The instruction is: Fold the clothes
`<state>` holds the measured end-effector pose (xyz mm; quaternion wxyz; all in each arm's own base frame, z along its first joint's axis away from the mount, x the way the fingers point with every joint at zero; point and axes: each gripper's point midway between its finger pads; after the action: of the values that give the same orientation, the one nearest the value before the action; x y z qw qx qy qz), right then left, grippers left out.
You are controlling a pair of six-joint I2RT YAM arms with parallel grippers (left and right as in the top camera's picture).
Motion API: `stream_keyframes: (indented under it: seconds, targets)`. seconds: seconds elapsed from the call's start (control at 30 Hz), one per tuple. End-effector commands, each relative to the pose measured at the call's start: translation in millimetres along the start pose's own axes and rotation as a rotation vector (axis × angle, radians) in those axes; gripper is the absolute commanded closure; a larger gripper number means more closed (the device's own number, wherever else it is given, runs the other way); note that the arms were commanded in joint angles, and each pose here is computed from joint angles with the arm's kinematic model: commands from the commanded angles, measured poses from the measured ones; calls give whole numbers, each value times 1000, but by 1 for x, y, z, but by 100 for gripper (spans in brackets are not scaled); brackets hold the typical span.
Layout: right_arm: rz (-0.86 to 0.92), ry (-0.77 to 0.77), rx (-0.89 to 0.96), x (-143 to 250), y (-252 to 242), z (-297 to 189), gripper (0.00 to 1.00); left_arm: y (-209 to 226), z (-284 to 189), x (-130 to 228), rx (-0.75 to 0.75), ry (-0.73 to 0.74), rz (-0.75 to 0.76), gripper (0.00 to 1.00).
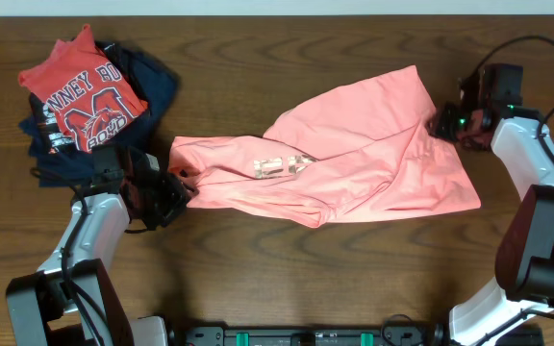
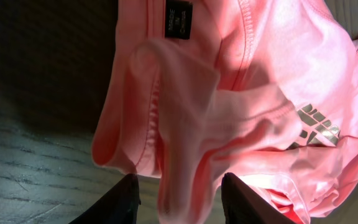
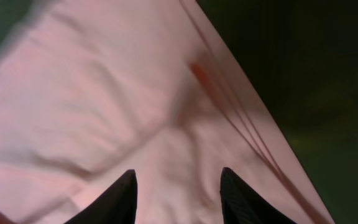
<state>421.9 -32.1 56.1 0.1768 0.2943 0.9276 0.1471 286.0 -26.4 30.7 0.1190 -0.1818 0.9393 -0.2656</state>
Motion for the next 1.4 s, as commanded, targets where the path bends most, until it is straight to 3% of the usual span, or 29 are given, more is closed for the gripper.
stream_keyframes:
  seconds: [0.0, 0.2, 0.47, 0.53, 0.6, 0.63, 0.67, 0.7, 1.03, 1.13, 1.27, 1.33, 1.37]
  targets:
    - [33, 4, 181, 4, -42, -11, 57, -1, -3, -7, -3, -15, 4, 55]
    - [50, 120, 390, 49, -92, -10, 56, -2, -3, -9, 3, -21, 8, 55]
    - [56, 165, 413, 88, -118, 12, 48, -39, -9, -38, 194, -127, 83, 60]
    - [60, 167, 416, 93, -121, 15, 55, -42, -11, -48, 200, -165, 106, 60]
    - [60, 173, 425, 96, -124, 14, 76, -40, -11, -51, 184, -180, 112, 60]
    - [61, 178, 441, 97, -127, 13, 91, -37, -10, -51, 171, -179, 107, 60]
    - [71, 179, 468, 98, -132, 10, 99, -36, -10, -49, 162, -174, 101, 59]
    - [99, 172, 513, 99, -140, 6, 99, -34, -9, -47, 156, -164, 93, 59]
    - [346, 169, 869, 120, -207, -47, 99, -19, -4, 3, 105, 36, -32, 62]
    - [353, 173, 864, 121, -206, -53, 97, -23, -7, 4, 117, 32, -24, 68]
    - [368, 108, 764, 100, -182, -63, 90, -44, -22, -21, 150, -66, 94, 67]
    - [383, 72, 680, 86, -164, -72, 83, -62, -32, -37, 153, -113, 196, 58]
    - [375, 58, 631, 79, -154, -76, 73, -70, -36, -44, 146, -131, 237, 54]
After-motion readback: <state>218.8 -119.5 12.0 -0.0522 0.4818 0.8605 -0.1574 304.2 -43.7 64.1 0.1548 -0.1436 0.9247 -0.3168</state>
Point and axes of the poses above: each gripper's point midway between its finger pads, its own z axis out along the fingers, its own y axis along the line the jaws close on, x = y × z, and after that the axes turned 15 degrees about z, right-handed
